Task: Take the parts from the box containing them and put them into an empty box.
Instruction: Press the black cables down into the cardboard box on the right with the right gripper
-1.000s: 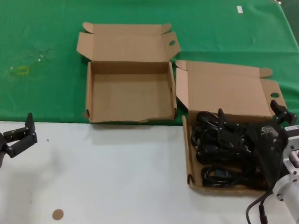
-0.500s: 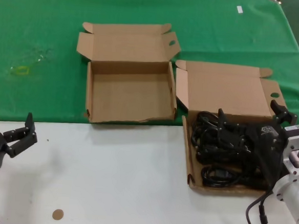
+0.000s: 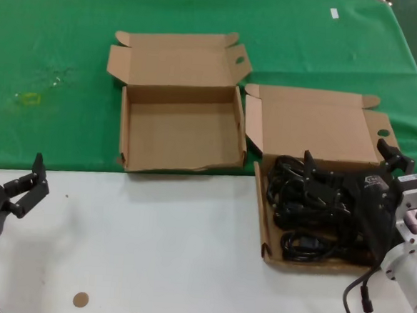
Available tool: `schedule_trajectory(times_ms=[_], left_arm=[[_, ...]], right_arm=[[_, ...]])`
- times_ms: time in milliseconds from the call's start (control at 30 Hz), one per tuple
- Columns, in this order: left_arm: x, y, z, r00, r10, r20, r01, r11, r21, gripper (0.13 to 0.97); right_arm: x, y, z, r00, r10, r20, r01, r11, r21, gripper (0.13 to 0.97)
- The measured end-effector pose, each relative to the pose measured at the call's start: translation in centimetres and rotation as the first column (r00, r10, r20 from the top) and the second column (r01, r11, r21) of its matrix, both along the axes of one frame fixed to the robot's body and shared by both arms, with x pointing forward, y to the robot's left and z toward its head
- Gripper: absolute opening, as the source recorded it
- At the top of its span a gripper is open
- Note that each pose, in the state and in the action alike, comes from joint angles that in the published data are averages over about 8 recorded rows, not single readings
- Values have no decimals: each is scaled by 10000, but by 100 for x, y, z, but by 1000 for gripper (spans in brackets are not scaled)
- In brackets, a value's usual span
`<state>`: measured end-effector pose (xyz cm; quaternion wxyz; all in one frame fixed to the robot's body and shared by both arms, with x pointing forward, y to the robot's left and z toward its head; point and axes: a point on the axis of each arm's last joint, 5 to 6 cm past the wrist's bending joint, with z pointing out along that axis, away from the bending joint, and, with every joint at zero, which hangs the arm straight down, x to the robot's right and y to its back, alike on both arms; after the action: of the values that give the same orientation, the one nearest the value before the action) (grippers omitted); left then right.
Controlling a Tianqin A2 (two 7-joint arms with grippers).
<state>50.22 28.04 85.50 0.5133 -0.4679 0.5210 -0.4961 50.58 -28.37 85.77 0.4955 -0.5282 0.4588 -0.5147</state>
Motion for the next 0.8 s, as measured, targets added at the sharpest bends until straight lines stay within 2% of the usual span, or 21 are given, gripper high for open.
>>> schedule_trajectory(times_ms=[267,400,667,700,800], left_arm=[[0,0,0,10000,0,0,0,10000,0,750],[0,0,0,10000,0,0,0,10000,0,750],[0,0,0,10000,0,0,0,10000,0,539],[0,0,0,10000,0,0,0,10000,0,539],[0,0,0,10000,0,0,0,10000,0,463]], right_arm=[[-38,-60,34,9999,149,-19,-150,9993,-350,966],[-74,-154,65,9996,260,-84,-265,9971,-712,966],[-124,-408,222,9955,879,-360,-919,9874,-1285,966],[-129,-443,251,9941,1005,-417,-1053,9852,-1351,966],[-143,-552,352,9878,1415,-647,-1503,9754,-1611,966]])
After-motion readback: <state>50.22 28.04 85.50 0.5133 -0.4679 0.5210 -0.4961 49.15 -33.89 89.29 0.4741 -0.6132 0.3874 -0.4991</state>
